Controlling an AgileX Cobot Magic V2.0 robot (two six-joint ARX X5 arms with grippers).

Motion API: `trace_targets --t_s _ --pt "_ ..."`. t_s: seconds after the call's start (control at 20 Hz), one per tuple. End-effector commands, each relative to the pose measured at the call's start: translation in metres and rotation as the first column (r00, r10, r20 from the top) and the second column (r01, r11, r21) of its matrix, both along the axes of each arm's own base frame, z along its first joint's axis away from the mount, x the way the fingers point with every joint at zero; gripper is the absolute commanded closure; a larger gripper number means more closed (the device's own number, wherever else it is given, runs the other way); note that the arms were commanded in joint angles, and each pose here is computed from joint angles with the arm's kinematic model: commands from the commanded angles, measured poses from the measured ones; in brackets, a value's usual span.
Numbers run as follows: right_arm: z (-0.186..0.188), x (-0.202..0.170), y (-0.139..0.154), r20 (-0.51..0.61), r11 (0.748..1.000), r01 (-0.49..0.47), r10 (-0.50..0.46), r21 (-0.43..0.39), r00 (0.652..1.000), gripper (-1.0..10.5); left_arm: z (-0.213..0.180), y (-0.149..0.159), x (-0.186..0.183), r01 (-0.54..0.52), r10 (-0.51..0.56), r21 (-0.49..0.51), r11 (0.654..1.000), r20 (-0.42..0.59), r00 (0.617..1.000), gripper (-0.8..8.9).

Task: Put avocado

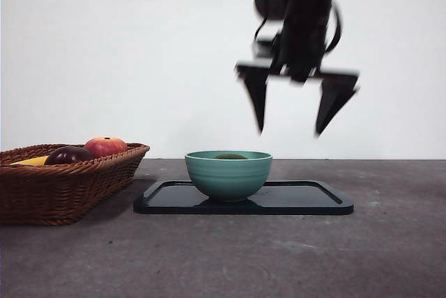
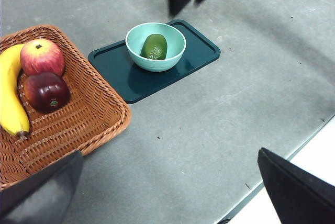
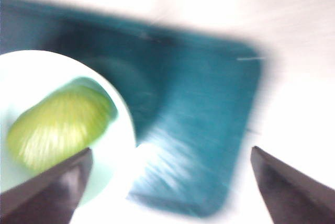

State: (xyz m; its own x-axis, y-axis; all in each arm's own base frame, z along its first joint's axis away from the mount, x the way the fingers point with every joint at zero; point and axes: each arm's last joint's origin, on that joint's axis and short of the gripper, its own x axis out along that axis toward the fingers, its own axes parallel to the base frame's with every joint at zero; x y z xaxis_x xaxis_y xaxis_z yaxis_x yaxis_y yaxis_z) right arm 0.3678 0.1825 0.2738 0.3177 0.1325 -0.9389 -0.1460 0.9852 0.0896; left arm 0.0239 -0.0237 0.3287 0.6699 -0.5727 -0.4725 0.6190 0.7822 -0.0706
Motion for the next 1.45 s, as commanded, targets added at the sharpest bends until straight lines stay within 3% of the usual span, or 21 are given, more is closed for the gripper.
trace_targets --t_s 0.05,0.15,0.3,0.45,0.7,0.95,1.25,1.45 --pt "0.037 -0.022 -0.002 0.057 0.999 -0.042 0.043 -0.032 0.997 4.5 0.004 0.0 0.0 0.006 -0.006 -0.016 1.0 0.015 1.0 2.52" --pt "0.071 -0.054 -0.014 0.117 0.992 -0.023 0.037 -0.121 0.992 4.3 0.004 0.0 0.0 0.006 -0.006 -0.016 1.0 0.015 1.0 2.52" --pt "0.108 -0.103 -0.034 0.183 0.994 -0.032 0.05 -0.1 0.982 4.3 0.004 0.0 0.0 0.006 -0.006 -0.016 1.0 0.015 1.0 2.52" --pt "0.12 -0.144 -0.049 0.227 0.995 -0.058 0.074 -0.075 0.971 4.3 0.004 0.0 0.0 0.006 -0.006 -0.016 1.0 0.015 1.0 2.52" --pt "0.102 -0.22 -0.071 0.294 0.984 -0.174 0.175 -0.03 0.94 4.3 0.004 0.0 0.0 0.006 -0.006 -0.015 1.0 0.015 1.0 2.52" --pt "0.067 -0.273 -0.09 0.342 0.96 -0.277 0.246 0.043 0.907 4.3 0.004 0.0 0.0 0.006 -0.006 -0.015 1.0 0.015 1.0 2.52" --pt "0.033 -0.306 -0.114 0.382 0.944 -0.31 0.246 0.116 0.891 4.3 0.004 0.0 0.0 0.006 -0.006 -0.015 1.0 0.015 1.0 2.52" --pt "0.03 -0.317 -0.127 0.426 0.938 -0.305 0.211 0.165 0.88 4.3 0.004 0.0 0.0 0.006 -0.006 -0.015 1.0 0.015 1.0 2.52"
